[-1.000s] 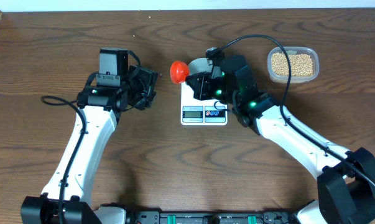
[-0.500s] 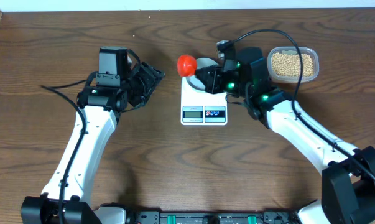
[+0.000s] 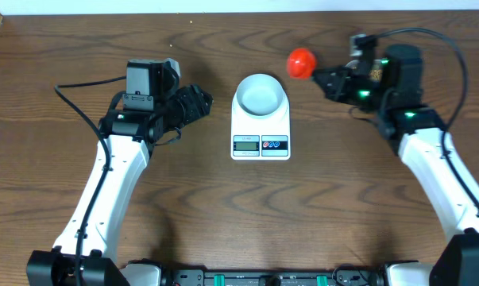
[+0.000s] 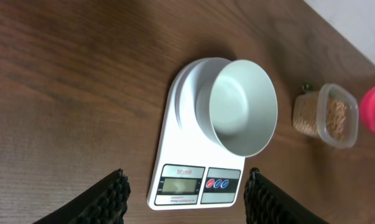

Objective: Scoop item into bowl and weigh 50g on scale
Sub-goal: 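Carry the scoop with the right gripper to the soybean tub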

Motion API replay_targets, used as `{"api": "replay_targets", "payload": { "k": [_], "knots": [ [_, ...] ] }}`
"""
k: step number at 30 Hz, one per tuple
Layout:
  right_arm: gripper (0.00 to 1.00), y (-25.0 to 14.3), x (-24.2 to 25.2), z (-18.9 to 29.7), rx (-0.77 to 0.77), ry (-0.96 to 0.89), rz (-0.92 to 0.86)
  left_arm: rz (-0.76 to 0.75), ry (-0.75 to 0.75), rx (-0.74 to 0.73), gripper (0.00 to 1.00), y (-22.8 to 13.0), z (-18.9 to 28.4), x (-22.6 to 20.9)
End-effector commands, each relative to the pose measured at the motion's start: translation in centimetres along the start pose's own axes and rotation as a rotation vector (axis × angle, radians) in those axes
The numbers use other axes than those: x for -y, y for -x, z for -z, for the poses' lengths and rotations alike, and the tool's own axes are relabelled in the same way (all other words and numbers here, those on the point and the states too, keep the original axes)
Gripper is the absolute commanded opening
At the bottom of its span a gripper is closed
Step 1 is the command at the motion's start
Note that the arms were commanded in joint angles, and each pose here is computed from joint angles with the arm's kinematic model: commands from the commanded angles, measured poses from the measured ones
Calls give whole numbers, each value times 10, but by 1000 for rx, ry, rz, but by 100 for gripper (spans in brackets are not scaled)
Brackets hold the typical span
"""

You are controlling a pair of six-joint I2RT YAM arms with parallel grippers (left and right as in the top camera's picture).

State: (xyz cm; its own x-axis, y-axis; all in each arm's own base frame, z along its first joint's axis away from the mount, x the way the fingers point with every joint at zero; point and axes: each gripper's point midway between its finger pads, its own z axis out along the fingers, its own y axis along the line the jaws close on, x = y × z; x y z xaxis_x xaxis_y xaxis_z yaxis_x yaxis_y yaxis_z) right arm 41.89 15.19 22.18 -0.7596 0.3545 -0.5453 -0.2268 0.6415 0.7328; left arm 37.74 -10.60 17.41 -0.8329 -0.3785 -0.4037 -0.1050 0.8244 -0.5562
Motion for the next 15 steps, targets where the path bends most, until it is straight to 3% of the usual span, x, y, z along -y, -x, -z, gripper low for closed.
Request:
{"api": "replay_targets", "payload": {
  "k": [1, 11, 15],
  "knots": [
    [2, 16, 0, 24, 20, 35, 12, -111, -27, 10, 62, 3, 4, 17],
    [1, 32, 41, 63, -1, -199, 43, -253, 59, -34, 62, -18, 14, 50],
    [1, 37, 49, 76, -11, -304, 80, -289, 54, -97, 52, -42, 10, 60]
  ]
}}
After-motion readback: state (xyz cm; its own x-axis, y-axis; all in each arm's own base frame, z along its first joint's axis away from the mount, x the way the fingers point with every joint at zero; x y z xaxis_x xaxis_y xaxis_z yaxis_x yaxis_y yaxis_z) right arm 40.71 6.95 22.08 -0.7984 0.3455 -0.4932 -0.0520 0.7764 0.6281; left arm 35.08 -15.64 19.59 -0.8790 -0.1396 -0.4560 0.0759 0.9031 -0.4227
